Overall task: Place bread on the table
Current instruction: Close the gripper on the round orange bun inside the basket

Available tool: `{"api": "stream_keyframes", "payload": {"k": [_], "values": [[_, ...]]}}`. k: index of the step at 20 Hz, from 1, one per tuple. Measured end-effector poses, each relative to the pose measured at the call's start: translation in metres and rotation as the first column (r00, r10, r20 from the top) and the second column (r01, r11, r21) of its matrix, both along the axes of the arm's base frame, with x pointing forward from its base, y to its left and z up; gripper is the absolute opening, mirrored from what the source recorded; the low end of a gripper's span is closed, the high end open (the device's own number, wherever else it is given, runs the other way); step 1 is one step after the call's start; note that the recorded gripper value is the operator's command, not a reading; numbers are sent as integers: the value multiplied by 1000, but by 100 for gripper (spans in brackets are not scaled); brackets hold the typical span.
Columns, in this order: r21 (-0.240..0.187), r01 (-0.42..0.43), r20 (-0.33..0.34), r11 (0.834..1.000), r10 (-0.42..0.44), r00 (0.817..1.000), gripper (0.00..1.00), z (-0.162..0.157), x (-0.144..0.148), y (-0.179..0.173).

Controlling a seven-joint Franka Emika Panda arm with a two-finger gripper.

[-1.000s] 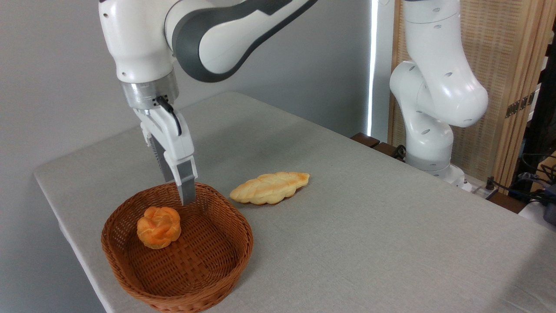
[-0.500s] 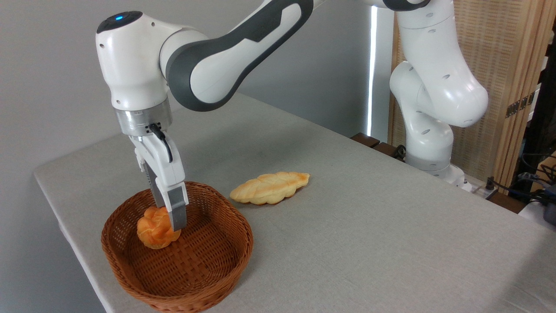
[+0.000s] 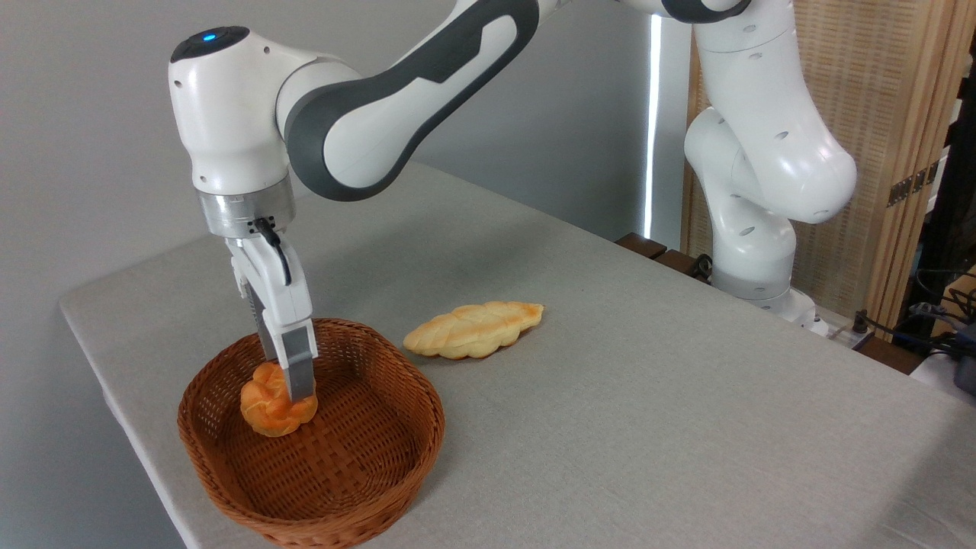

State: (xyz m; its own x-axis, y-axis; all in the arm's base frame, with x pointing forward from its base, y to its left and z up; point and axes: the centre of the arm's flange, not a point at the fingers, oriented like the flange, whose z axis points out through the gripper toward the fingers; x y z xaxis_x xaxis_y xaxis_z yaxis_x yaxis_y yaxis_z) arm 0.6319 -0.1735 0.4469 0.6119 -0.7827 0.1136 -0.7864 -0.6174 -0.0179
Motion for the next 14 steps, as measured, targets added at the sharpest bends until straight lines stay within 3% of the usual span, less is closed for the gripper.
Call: {"api": "stream_keyframes", "payload": {"k": [5, 10, 11, 13, 14], "values": [[-9, -1, 45, 1000, 2, 999, 100, -8, 7, -2], [16, 11, 53, 1000, -12, 999, 98, -15, 7, 0], [17, 11, 52, 1000, -12, 999, 88, -16, 7, 0], [18, 11, 50, 1000, -12, 999, 57, -17, 6, 0], [18, 11, 50, 1000, -12, 999, 52, -17, 6, 0]]}}
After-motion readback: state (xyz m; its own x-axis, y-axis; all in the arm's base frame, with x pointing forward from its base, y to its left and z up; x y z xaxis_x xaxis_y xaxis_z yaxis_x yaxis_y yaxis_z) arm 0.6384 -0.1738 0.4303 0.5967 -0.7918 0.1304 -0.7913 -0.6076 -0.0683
